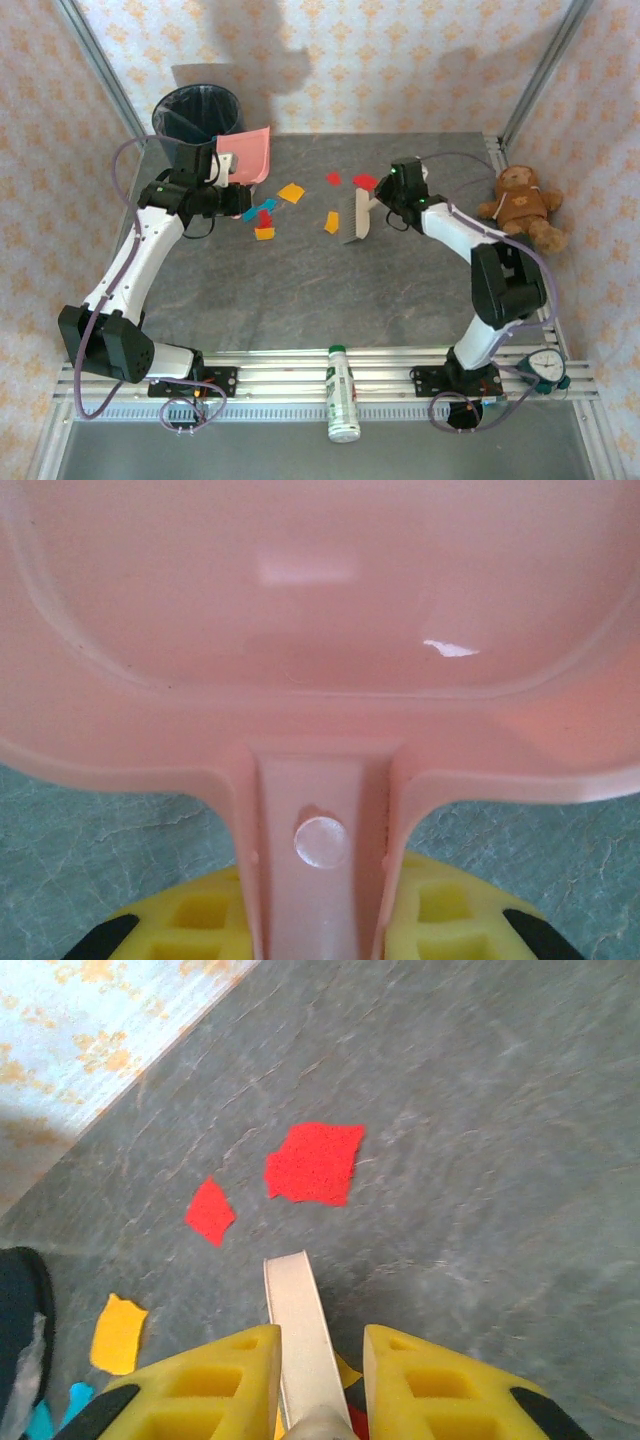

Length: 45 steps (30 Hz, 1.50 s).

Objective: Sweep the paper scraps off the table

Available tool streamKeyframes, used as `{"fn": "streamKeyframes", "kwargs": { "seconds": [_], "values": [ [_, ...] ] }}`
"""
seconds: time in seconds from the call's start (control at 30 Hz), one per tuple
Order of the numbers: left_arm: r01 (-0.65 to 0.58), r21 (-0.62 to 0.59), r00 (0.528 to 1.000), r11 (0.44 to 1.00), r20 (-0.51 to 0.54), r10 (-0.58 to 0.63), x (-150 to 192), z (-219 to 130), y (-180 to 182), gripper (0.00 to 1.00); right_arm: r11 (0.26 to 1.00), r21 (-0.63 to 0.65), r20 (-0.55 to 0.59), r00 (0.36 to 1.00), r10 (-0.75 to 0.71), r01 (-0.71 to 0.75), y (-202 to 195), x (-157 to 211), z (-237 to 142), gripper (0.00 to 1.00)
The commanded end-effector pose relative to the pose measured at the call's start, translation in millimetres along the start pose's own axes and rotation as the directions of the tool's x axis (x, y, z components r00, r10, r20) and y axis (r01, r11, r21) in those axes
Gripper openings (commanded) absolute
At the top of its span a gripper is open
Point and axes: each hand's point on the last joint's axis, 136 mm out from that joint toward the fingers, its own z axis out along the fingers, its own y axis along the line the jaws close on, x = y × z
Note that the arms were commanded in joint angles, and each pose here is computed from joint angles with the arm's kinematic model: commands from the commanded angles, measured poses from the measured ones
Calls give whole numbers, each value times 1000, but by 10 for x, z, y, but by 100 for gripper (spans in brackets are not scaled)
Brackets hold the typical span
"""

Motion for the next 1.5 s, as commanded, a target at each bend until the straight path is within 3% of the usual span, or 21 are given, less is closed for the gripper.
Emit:
{"fn": "streamKeyframes", "kwargs": {
  "seconds": [0.0,0.1,0.4,0.77,1.1,1.47],
  "values": [
    [-40,-1,999,999,34,40,-49,-81,-44,0,985,161,63,995,-74,63,-342,-87,-217,0],
    [-40,0,999,999,33,40,-48,-76,-45,0,987,143,96,992,-83,68,-303,-158,-396,0],
    [-38,-3,999,999,35,38,-46,-83,-40,0,990,-140,148,989,17,4,244,-485,-665,0],
    [-41,-6,999,999,35,42,-34,-93,-38,0,950,-289,103,983,152,-117,519,-888,-120,0],
    [-45,-8,999,999,20,45,-6,-52,-40,0,953,-199,87,964,251,-230,365,-1187,489,0],
    [-46,-8,999,999,23,46,-11,-58,-45,0,953,28,45,953,300,-302,34,-1083,837,0]
  ]
}}
